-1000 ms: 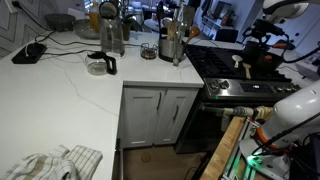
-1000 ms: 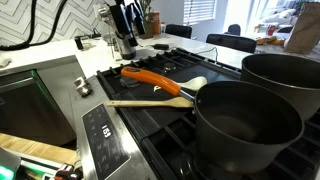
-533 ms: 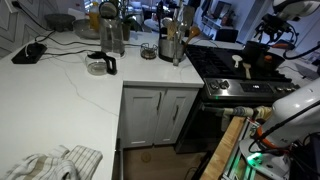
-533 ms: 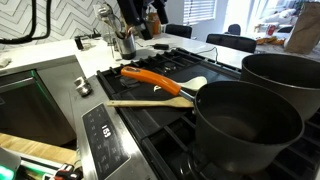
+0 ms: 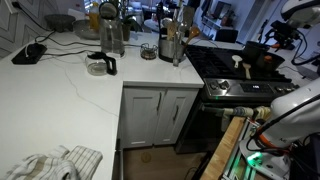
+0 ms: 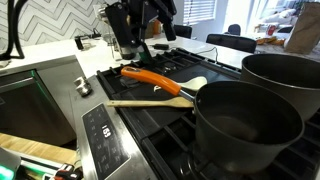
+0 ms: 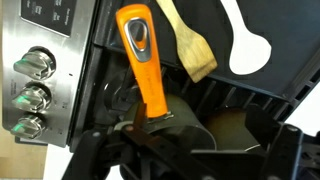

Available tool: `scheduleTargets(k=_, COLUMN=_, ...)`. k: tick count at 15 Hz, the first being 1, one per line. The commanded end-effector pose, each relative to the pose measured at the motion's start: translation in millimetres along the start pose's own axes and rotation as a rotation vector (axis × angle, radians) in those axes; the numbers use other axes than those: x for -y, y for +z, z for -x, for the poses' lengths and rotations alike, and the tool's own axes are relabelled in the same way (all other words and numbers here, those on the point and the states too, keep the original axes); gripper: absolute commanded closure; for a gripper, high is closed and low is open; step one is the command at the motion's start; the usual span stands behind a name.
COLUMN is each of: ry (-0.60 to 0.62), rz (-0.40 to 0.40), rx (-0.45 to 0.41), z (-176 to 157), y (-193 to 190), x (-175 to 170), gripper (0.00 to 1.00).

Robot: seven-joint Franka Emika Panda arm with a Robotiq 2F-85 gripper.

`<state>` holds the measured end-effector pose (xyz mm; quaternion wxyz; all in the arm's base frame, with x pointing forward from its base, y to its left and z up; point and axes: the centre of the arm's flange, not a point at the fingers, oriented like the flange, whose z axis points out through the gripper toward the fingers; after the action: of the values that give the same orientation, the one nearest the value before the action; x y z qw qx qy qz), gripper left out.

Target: Move the closest pot to the left

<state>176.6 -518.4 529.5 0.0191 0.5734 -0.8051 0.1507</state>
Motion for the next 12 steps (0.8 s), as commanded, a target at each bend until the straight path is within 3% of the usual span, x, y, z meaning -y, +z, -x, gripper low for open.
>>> scheduleTargets(k=1, ry=0.003, rz=0.006, rx=0.004, z=-1.7, y=3.0, x=-5.3, gripper=0.00)
scheduleTargets(k=4, ry=0.003, rz=0.010, rx=0.007, z=-2.5, y=5.2, x=-8.4, gripper=0.00)
scheduleTargets(k=12, ry=-0.115, rz=0.165, rx=-0.136, z=3.2, y=45.5, x=-14.1, gripper=0.00)
